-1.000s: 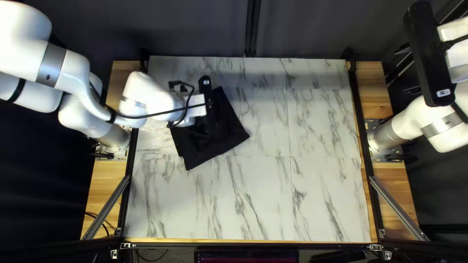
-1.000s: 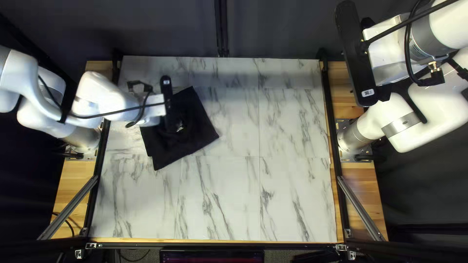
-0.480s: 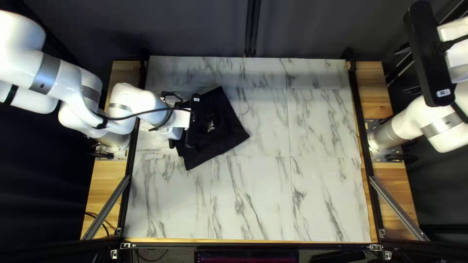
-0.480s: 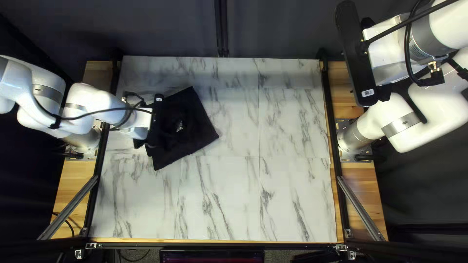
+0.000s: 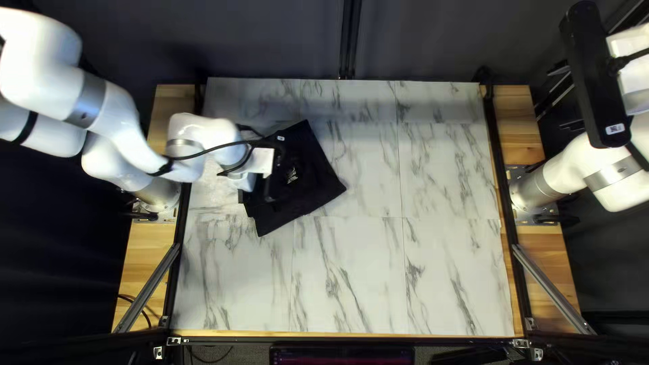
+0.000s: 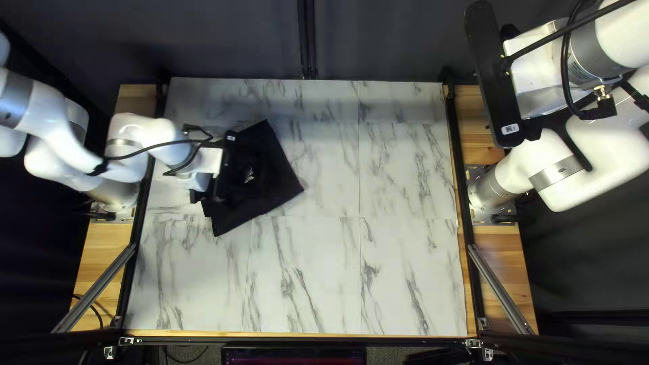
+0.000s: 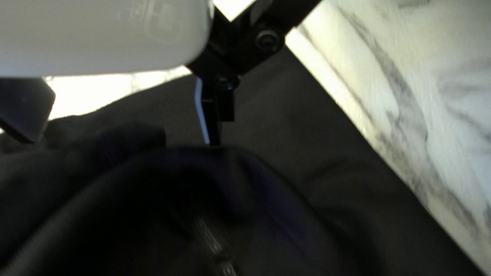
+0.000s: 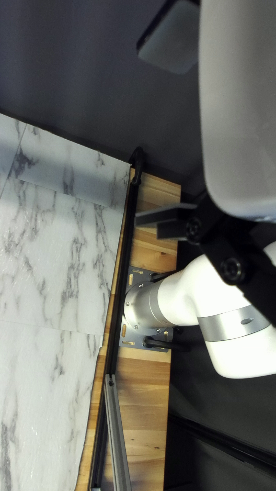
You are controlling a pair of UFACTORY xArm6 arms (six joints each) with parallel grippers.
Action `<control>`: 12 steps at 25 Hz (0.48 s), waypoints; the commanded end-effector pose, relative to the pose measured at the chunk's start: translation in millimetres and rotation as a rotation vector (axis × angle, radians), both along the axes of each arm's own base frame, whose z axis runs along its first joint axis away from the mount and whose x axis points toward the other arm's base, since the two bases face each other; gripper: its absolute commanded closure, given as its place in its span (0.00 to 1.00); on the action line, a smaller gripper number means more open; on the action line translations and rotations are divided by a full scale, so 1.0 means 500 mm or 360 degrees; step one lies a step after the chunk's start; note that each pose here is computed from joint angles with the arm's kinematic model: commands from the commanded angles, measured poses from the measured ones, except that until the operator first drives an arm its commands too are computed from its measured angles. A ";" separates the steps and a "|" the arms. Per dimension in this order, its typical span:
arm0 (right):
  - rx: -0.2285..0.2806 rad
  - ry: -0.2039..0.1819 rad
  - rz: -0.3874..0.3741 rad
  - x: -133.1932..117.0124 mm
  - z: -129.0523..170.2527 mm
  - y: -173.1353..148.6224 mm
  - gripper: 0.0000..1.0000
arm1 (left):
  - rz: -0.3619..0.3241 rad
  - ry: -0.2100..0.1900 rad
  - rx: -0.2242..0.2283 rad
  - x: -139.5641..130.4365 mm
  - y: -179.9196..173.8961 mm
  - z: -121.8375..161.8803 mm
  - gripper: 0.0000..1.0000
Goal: Fold t-shirt
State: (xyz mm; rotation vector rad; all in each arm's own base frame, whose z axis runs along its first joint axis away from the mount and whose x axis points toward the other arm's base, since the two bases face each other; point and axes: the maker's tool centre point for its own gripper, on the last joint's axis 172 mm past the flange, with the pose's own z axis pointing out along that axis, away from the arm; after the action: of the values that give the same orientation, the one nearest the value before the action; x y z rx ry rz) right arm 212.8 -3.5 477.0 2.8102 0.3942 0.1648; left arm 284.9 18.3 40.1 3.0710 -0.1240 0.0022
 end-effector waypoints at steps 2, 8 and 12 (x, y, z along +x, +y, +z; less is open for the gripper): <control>0.0000 0.0000 0.0000 0.000 0.000 0.000 0.00 | -0.0052 0.0003 -0.0123 0.009 -0.033 -0.012 0.00; 0.0000 0.0000 0.0000 0.000 0.000 0.000 0.00 | -0.0144 -0.0036 -0.0239 0.024 -0.090 -0.013 0.00; 0.0000 0.0000 0.0000 0.000 0.000 0.000 0.00 | -0.0200 -0.0057 -0.0268 0.033 -0.129 0.015 0.00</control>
State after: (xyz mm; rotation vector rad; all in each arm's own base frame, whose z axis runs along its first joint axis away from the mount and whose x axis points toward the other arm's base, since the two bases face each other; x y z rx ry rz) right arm 212.8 -3.5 477.0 2.8102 0.3942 0.1648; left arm 299.0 -36.2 39.4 2.9009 -0.2796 0.0485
